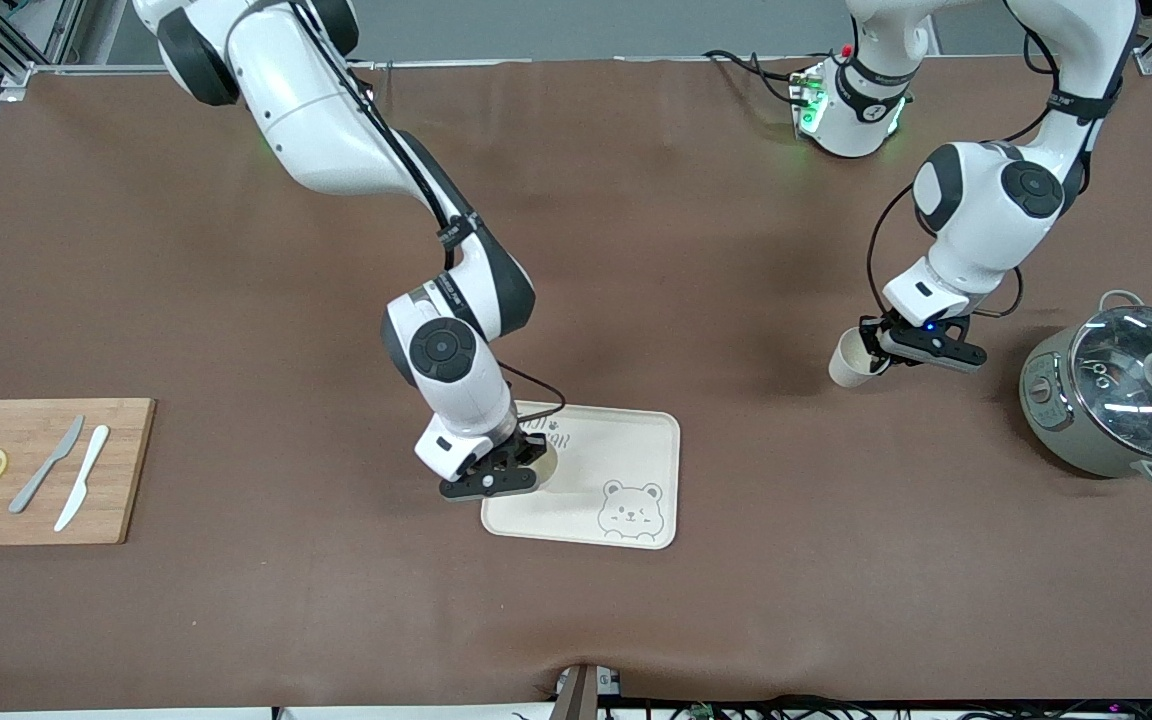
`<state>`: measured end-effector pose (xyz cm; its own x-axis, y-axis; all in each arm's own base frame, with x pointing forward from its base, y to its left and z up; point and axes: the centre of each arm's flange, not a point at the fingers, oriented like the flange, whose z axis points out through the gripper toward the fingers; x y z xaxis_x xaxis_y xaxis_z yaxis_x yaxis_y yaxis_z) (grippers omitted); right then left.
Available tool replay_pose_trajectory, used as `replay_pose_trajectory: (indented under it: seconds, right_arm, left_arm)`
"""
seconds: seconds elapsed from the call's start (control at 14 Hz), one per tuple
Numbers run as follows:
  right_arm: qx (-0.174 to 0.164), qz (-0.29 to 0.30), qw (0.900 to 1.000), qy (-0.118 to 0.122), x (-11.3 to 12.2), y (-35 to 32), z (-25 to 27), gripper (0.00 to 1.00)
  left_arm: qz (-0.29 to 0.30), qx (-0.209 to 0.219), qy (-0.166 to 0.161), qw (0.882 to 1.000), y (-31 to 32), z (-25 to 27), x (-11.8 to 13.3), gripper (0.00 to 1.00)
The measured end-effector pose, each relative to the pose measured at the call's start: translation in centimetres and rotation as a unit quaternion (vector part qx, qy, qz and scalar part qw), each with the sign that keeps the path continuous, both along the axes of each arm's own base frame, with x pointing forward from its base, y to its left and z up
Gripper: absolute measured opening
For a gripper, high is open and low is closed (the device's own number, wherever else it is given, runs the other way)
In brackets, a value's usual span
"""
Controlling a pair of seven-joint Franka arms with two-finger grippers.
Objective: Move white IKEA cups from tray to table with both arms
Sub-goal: 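Carry the cup toward the cutting board while the left gripper lowers its cup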
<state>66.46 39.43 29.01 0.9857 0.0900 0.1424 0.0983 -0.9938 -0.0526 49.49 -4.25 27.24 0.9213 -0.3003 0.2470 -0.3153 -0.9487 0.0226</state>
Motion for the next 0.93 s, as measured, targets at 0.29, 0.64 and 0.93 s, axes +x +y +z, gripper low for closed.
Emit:
replay_pose_trajectory:
  seconds: [0.29, 0.64, 0.93]
  right_arm:
    - [-0.030, 0.077, 0.996, 0.040, 2.3, -13.1, 14.0, 0.04]
    - [-0.027, 0.109, 0.992, 0.053, 1.6, -31.4, 18.7, 0.04]
    - [-0.032, 0.127, 0.991, 0.014, -0.4, -37.3, 14.1, 0.04]
  left_arm:
    - [-0.016, 0.010, 0.018, 1.000, 3.7, -1.9, -1.2, 0.05]
    - [-0.034, 0.014, 0.033, 0.999, 7.1, -3.7, -2.0, 0.05]
    - [-0.035, 0.011, 0.039, 0.999, 7.1, -4.5, -2.1, 0.05]
